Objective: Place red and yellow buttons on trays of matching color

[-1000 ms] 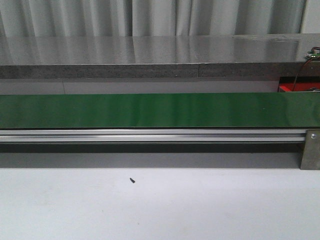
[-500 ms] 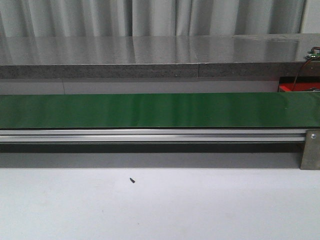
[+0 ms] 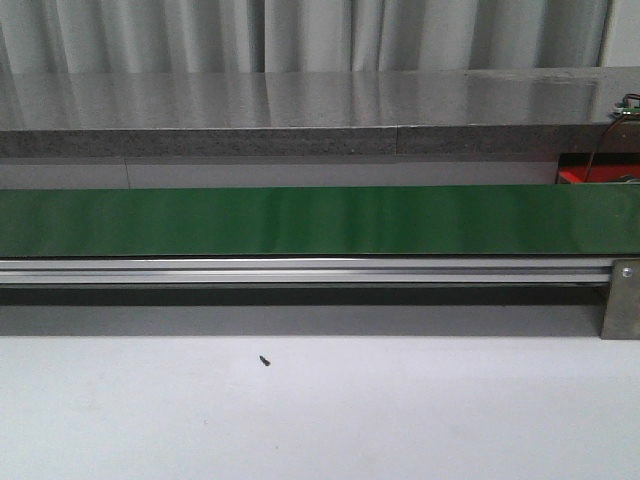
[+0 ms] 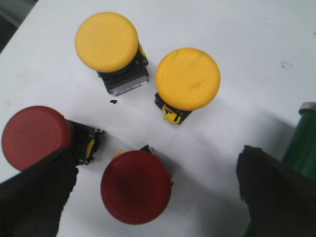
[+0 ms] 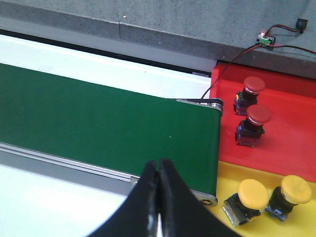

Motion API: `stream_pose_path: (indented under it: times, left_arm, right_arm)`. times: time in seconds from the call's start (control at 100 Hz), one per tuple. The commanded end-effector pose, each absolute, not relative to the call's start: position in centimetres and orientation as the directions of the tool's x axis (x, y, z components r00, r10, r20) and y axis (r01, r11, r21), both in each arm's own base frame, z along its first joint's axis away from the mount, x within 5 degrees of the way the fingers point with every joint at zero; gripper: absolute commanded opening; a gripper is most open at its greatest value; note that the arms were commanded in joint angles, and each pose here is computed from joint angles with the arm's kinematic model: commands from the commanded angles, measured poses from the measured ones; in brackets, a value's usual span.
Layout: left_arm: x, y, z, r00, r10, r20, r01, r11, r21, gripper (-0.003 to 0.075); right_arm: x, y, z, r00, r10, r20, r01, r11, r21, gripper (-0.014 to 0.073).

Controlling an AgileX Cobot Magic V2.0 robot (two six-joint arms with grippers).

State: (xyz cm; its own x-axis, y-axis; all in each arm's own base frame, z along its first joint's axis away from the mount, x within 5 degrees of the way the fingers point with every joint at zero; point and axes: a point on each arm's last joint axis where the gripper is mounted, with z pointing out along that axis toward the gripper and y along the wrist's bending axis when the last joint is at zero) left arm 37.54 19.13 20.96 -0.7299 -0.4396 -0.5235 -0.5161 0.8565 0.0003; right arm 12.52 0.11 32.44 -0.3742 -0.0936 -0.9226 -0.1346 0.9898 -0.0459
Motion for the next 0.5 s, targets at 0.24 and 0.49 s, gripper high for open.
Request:
stream_pose_path:
  times: [0.24, 0.49]
  left_arm:
    - [38.2, 19.4, 22.4, -0.685, -0.428, -0.589, -0.521, 0.854, -0.015, 0.0619]
    - [38.4, 19.5, 21.0, -0.705, -0.438, -0.558, -0.521, 0.853, -0.012, 0.0619]
  right_arm:
    - [12.6, 0.0, 33.8, -0.305, -0.087, -0.948, -0.109, 0.992, -0.056, -0.0068]
    - [12.6, 0.0, 33.8, -0.305, -0.087, -0.948, -0.109, 0.992, -0.056, -0.0068]
